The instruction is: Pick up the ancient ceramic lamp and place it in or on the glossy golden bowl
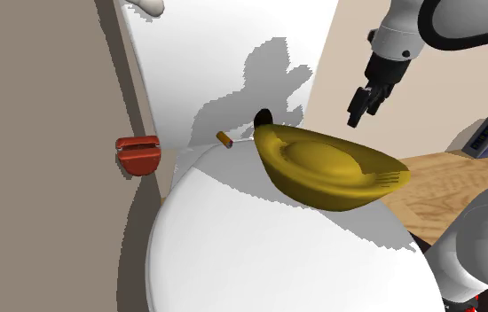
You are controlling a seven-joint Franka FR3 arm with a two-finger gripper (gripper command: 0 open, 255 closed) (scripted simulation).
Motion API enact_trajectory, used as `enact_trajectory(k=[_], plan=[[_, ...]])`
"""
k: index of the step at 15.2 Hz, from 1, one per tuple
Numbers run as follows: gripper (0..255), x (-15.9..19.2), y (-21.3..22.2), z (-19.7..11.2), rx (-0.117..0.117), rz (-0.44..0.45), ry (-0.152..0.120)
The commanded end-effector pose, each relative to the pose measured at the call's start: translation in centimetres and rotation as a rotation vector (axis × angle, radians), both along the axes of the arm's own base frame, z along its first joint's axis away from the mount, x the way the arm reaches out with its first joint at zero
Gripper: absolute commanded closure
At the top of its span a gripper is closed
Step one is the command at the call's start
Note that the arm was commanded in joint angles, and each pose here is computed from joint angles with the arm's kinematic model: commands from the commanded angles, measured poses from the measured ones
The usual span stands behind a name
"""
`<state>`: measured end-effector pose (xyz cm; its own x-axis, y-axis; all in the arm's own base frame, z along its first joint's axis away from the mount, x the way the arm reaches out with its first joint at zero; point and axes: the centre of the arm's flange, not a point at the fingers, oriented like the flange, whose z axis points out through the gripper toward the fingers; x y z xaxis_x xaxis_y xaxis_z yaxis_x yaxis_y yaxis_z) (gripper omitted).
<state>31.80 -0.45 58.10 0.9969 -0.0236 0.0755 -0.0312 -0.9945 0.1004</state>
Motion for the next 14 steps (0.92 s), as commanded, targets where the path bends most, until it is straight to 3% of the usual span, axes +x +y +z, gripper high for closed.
enact_trajectory(k=[1,14], plan=[[0,0.0,0.0,0.0,0.0,0.0,0.0],[0,7.3,18.6,2.0,-0.178,-0.269,0.032]])
